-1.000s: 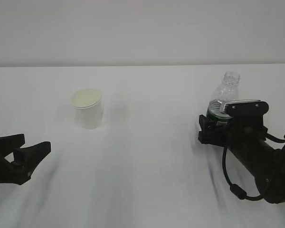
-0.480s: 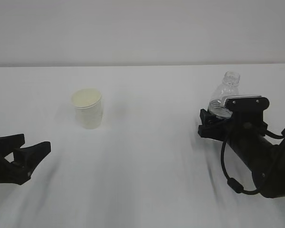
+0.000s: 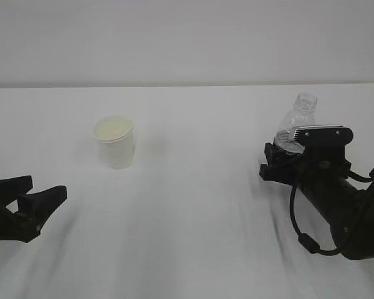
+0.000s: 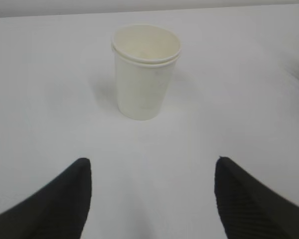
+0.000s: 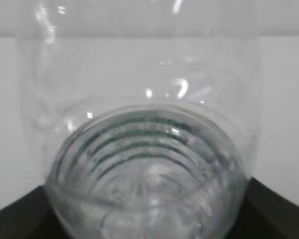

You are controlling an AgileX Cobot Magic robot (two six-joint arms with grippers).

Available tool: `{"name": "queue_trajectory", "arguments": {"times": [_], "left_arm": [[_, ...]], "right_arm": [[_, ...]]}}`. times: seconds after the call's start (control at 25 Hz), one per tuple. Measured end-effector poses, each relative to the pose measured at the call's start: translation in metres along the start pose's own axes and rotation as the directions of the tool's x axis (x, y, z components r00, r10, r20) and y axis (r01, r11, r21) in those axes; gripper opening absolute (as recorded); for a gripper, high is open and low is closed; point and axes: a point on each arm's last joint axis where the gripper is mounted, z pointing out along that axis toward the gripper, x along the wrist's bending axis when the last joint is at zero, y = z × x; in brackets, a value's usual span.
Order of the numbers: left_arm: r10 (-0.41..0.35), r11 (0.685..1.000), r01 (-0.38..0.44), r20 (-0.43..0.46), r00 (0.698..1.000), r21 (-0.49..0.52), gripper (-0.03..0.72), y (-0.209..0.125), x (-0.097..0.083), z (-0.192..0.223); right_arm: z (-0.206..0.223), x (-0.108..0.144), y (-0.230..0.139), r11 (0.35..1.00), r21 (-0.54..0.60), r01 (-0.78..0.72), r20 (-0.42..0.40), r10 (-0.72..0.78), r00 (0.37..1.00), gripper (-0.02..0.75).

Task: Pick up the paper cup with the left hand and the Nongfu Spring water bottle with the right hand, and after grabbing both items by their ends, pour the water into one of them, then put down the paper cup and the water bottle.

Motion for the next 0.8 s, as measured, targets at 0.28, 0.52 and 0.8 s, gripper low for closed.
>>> {"name": "queue_trajectory", "arguments": {"times": [0.28, 0.52, 0.8], "left_arm": [[0.000, 1.000, 0.000, 0.000, 1.000, 0.000, 0.556, 0.0000, 0.0000, 0.0000], [0.000, 1.000, 0.000, 0.000, 1.000, 0.000, 0.556, 0.0000, 0.0000, 0.0000], [0.011, 1.000, -0.012, 0.025, 1.000, 0.005, 0.556, -0.0005, -0.0023, 0.0000]], "right_arm": [[0.0000, 0.0000, 0.0000, 1.000, 0.000, 0.000, 0.000, 0.000, 1.000, 0.460], [0.0000, 0.0000, 0.0000, 1.000, 0.000, 0.014, 0.000, -0.014, 1.000, 0.435], [-0.0029, -0.0007, -0.0015, 0.997, -0.001, 0.084, 0.001, -0.084, 0.997, 0.430]]}}
